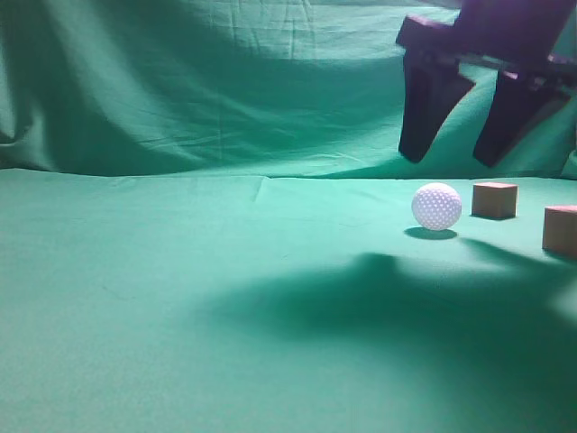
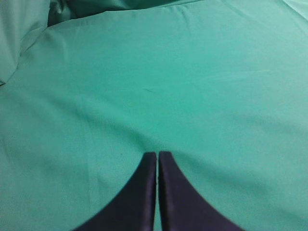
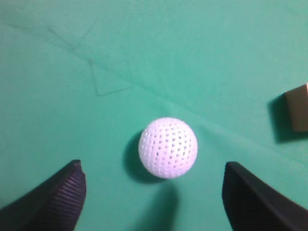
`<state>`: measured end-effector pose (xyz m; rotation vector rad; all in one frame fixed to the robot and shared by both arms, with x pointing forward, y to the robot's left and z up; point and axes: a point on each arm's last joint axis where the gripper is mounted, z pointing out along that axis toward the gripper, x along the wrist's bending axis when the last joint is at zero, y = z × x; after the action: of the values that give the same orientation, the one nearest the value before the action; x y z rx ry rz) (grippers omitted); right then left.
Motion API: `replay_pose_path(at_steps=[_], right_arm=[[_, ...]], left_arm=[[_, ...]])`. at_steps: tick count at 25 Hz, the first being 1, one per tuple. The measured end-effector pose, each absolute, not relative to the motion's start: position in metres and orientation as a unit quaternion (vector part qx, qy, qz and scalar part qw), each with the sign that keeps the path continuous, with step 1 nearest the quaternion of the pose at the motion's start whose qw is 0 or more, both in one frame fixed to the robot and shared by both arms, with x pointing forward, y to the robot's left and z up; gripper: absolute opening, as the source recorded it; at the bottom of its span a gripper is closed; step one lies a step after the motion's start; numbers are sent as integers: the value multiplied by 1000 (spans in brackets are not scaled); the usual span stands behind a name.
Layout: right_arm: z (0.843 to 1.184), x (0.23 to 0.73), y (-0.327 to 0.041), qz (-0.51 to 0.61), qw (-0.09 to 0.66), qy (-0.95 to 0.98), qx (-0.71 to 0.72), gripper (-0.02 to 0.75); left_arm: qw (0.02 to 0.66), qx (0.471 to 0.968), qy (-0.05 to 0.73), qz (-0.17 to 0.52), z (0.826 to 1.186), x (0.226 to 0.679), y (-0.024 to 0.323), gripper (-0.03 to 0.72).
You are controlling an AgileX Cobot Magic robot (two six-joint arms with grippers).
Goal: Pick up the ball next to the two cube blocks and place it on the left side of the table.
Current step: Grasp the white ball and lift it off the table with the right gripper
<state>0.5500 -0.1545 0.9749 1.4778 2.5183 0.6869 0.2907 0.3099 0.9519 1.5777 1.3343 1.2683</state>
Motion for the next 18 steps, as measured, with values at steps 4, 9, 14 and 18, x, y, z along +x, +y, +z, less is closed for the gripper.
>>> replay_pose_path(at_steps=[4,9,14,18], right_arm=[[956,561,-152,230,84,832,497,528],[937,567,-151,222,85,831,502,528],[933,570,-150,224,89,830,503,313],[936,572,-149,227,91,830,501,315]], left_arm=[[351,609,515,490,952,291,310,0],[351,609,515,490,952,291,310,0],[351,609,515,490,952,291,310,0],[351,609,515,490,952,291,310,0]])
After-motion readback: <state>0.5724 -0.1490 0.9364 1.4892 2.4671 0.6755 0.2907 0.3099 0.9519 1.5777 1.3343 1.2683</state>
